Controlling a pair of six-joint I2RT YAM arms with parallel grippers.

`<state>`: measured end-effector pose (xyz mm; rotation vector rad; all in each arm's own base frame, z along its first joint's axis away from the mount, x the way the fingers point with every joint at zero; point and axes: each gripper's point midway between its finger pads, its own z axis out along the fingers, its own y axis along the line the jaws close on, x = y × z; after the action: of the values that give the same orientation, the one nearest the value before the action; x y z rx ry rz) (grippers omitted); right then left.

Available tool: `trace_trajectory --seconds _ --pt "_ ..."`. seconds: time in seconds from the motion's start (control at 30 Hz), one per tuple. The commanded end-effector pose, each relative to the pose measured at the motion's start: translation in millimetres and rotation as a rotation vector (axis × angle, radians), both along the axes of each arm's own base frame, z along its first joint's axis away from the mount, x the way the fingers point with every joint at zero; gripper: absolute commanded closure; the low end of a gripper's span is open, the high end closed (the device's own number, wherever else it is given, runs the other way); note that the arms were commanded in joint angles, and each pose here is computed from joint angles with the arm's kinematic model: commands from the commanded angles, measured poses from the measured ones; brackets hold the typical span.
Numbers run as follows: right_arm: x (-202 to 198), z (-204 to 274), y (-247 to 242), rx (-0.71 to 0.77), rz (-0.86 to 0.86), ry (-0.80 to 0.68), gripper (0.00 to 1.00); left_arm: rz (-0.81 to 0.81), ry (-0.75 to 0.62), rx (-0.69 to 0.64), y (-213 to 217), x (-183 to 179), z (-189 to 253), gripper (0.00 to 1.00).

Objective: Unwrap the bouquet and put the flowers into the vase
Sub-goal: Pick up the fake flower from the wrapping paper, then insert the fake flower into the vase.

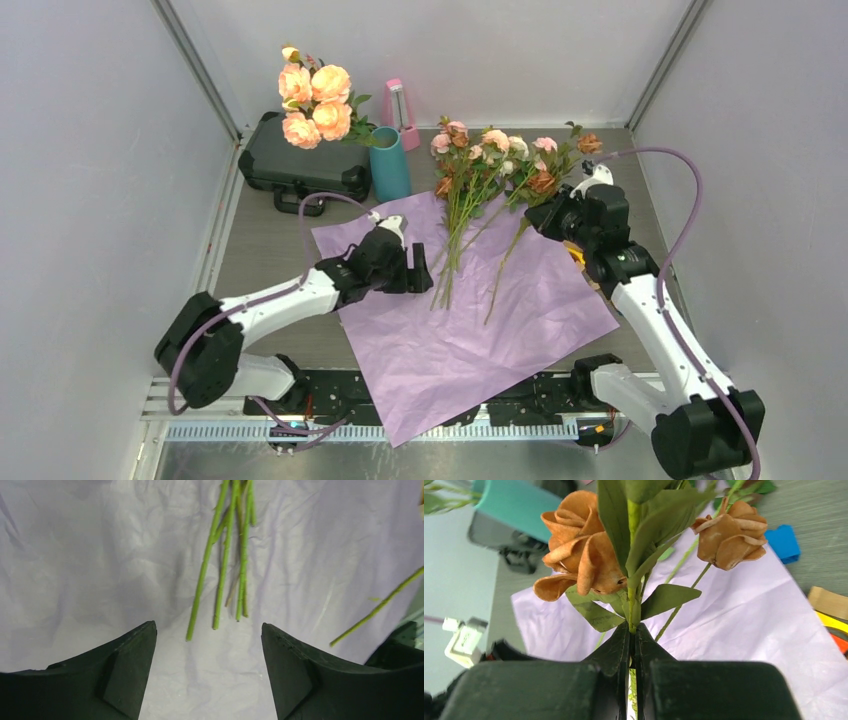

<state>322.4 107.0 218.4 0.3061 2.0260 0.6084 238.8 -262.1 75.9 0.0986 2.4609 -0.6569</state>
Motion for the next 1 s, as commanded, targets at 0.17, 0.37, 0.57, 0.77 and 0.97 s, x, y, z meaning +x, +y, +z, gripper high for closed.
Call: trace_trajectory --seconds 0.17,0.37,0.57,0.77,0.97 --pt "-64.3 42.5 73.9 0.125 0.441 -0.133 1.0 -0.097 -0.2 -0.348 -24.4 -16.4 138.1 0.2" --pt "-103.5 57.8 126.5 0.166 0.634 -0.209 1.0 -0.21 -0.295 -0.611 -45.4 -47.2 219.0 0.18" --pt "-130.5 59.2 171.1 0.173 0.788 -0.213 1.0 -0.284 -0.317 -0.746 -58.8 -64.2 250.1 0.17" --pt "-144.8 53.0 199.0 0.158 0.872 -0.195 1.0 -0.245 -0.323 -0.747 -52.0 -62.4 245.2 0.15" --pt "-149.1 55.8 211.1 0.18 0.903 -0.207 1.0 -0.187 -0.311 -0.698 -39.4 -60.7 231.2 0.22"
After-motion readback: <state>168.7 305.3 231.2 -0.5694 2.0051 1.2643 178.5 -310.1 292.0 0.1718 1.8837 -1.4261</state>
